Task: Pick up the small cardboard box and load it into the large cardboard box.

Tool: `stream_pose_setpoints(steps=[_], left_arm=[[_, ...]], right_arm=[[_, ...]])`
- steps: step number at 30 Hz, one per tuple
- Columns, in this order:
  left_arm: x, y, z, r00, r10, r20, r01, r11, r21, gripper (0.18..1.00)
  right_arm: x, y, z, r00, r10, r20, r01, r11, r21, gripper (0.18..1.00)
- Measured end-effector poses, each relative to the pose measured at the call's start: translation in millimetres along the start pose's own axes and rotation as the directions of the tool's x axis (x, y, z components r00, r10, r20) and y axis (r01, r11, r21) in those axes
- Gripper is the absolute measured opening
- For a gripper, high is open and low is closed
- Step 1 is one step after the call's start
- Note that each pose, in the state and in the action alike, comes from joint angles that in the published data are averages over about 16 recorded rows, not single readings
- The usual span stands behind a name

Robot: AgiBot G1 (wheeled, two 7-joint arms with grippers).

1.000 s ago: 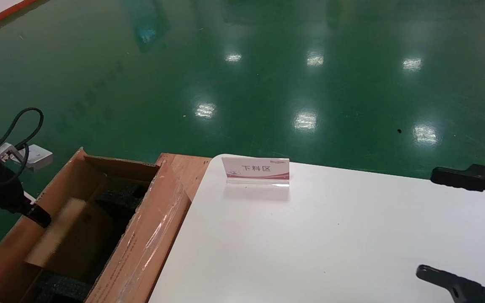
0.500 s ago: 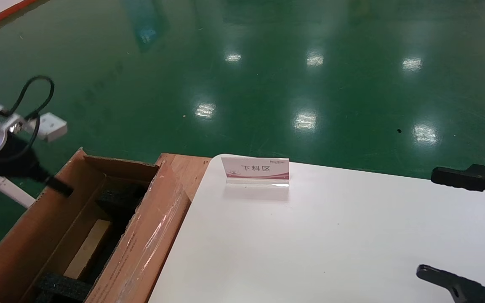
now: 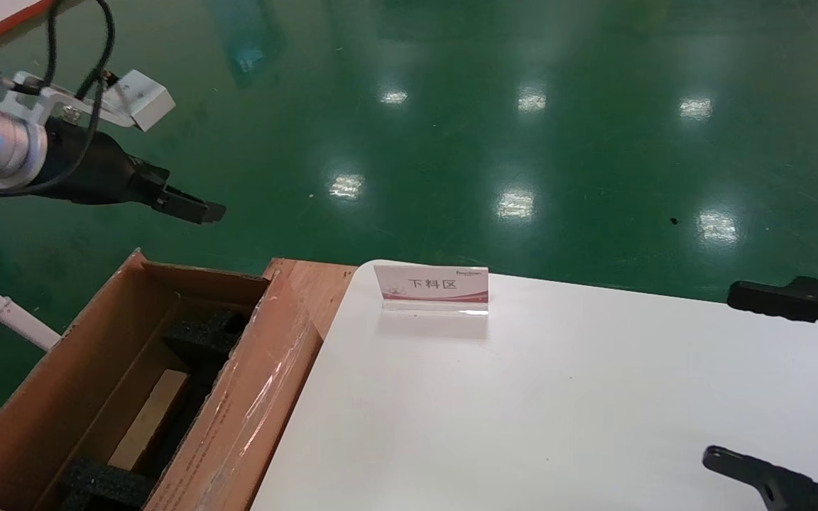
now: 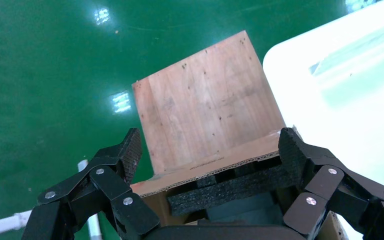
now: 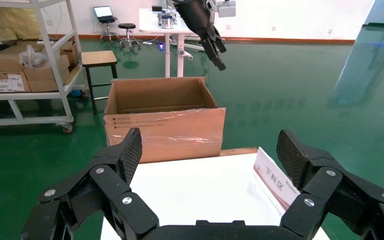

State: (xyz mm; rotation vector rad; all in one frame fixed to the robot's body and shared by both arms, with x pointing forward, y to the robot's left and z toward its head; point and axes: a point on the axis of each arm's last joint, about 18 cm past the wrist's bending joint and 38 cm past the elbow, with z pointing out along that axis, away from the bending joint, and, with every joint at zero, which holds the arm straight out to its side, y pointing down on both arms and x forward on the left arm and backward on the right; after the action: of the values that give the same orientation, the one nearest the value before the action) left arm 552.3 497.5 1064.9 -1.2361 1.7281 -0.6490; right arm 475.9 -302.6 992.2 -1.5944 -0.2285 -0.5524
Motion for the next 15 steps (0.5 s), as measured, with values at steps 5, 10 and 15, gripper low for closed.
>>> stream_pose_setpoints(steps=[5, 10, 15], left_arm=[[6, -7, 0, 0.999, 0.031, -0.009, -0.031, 0.999, 0.018, 1.001], [19, -11, 5, 0.997, 0.059, -0.052, -0.058, 0.998, 0.023, 1.001], [43, -15, 13, 0.986, 0.097, -0.136, -0.092, 0.995, 0.036, 1.001]], right_arm=[[0, 0, 0, 1.0, 0.0, 0.0, 0.0, 1.0, 0.0, 1.001], [0, 0, 0, 1.0, 0.0, 0.0, 0.0, 1.0, 0.0, 1.001], [0, 0, 0, 1.0, 0.0, 0.0, 0.0, 1.0, 0.0, 1.001]])
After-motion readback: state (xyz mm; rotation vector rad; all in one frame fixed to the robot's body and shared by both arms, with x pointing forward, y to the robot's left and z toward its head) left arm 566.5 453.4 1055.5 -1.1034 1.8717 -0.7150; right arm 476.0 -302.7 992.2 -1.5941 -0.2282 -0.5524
